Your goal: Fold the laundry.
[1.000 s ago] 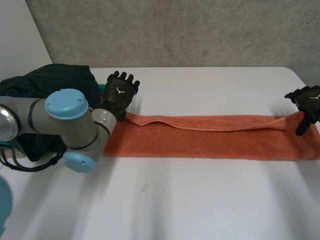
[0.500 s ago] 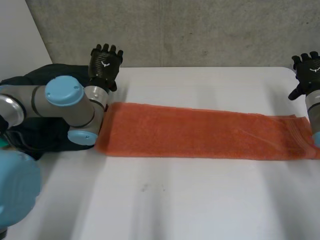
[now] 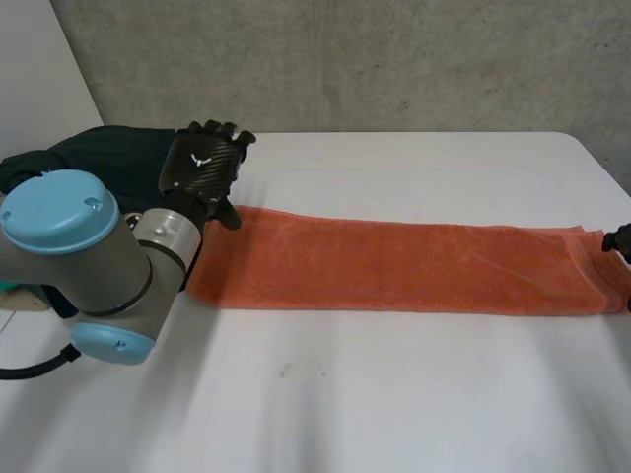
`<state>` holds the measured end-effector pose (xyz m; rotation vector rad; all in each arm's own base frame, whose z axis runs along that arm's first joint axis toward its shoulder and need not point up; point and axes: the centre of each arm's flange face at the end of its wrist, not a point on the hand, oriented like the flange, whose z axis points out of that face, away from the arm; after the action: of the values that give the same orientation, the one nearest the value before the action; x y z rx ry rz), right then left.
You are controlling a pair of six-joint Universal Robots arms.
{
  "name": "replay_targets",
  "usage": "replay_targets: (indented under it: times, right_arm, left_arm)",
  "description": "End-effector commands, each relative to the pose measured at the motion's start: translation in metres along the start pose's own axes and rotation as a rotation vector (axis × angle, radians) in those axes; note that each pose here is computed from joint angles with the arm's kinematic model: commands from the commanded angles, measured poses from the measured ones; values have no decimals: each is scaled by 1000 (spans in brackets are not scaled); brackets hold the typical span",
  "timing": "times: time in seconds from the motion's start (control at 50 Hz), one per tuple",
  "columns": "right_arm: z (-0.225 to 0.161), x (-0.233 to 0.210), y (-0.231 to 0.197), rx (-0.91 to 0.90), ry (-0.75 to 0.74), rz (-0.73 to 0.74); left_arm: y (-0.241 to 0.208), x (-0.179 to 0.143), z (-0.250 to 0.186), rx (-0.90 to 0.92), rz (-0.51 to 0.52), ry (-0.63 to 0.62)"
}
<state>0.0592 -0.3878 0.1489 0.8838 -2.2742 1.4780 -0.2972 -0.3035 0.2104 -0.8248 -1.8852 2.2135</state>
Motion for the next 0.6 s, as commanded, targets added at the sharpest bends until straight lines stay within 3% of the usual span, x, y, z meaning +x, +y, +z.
replay_targets:
  times: [0.02,0.1,0.2,0.28,0.34,0.46,0.6]
  right_arm:
    - [24,-5,19,8,25,-16]
    - [30,16,26,-12,99,-15]
    - [24,74,50,-61,253,-5]
    - [13,112,44,-65,360,-118]
    - [10,113,35,-62,375,-167]
    - [7,34,-52,169,226,-218]
    - [-39,-95,-147,535,-40,-258]
  left_arm:
    - [2,6,-3,-10,-4,13]
    - [-4,7,-5,6,-4,16]
    - [-15,3,-10,28,-5,9]
    - [-21,-1,-14,36,-4,1]
    - [-26,-3,-19,44,-5,-5]
    - [-33,-7,-28,54,-6,-13]
    - [-36,-10,-37,52,-7,-20]
